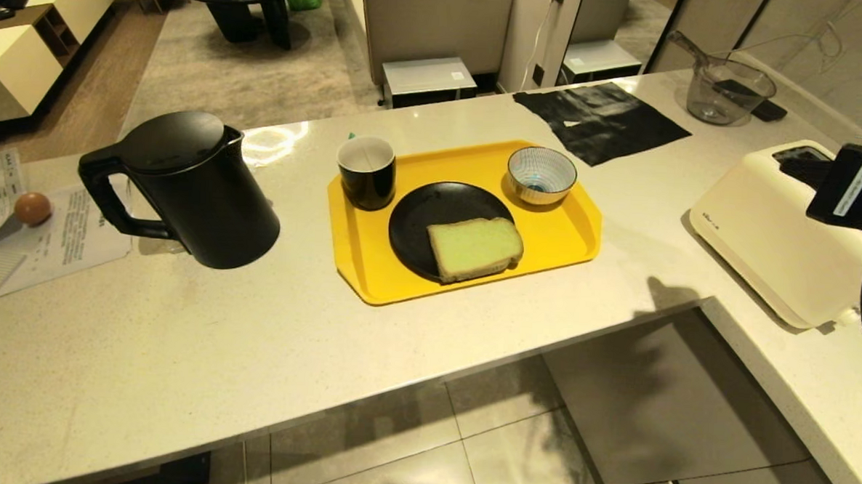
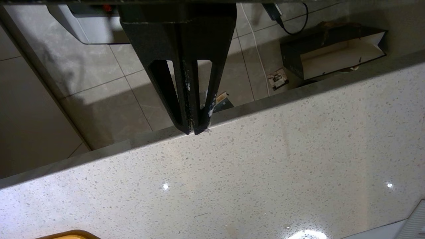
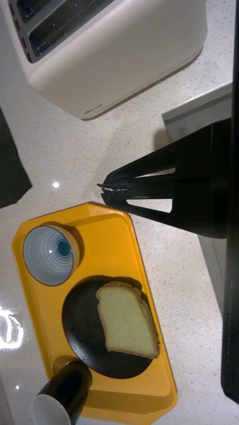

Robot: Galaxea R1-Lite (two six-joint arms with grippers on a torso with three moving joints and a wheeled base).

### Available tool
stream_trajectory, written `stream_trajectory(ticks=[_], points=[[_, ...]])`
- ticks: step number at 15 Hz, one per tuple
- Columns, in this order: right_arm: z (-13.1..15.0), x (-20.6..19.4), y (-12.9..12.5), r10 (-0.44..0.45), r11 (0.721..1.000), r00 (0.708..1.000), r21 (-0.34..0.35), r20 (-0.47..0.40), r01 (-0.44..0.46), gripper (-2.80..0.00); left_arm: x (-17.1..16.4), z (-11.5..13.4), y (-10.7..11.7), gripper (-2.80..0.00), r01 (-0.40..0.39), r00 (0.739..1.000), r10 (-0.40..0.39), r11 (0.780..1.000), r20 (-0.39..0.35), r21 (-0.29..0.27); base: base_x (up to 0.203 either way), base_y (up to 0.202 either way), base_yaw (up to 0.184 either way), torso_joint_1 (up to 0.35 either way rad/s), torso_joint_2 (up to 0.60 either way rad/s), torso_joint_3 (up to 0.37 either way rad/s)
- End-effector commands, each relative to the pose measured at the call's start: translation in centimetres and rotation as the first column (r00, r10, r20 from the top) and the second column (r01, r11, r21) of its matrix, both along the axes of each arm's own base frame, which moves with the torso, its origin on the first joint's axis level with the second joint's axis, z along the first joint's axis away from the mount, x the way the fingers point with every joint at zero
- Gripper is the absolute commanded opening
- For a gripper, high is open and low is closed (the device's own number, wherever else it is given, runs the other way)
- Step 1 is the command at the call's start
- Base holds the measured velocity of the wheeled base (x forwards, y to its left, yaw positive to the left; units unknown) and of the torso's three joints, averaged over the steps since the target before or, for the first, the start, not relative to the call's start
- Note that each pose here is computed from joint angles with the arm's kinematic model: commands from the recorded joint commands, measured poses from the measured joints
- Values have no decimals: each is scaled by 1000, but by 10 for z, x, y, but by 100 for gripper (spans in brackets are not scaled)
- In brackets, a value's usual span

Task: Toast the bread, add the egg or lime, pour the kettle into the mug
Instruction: Pick up the egg

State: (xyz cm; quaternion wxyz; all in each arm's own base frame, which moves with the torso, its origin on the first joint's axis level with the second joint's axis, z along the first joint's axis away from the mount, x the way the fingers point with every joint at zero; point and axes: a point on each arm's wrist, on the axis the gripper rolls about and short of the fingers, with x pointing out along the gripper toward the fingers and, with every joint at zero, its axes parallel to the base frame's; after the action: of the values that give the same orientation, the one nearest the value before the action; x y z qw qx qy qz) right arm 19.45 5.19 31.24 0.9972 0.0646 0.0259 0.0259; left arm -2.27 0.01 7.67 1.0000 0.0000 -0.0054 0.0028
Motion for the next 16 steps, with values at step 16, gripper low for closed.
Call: stream_trajectory(ticks=[16], points=[[-32, -105, -37, -78, 997, 993, 25, 91, 76, -280, 0, 0, 0, -280, -1, 1000, 1, 1000, 0, 0, 0, 0, 0, 0, 0, 0]])
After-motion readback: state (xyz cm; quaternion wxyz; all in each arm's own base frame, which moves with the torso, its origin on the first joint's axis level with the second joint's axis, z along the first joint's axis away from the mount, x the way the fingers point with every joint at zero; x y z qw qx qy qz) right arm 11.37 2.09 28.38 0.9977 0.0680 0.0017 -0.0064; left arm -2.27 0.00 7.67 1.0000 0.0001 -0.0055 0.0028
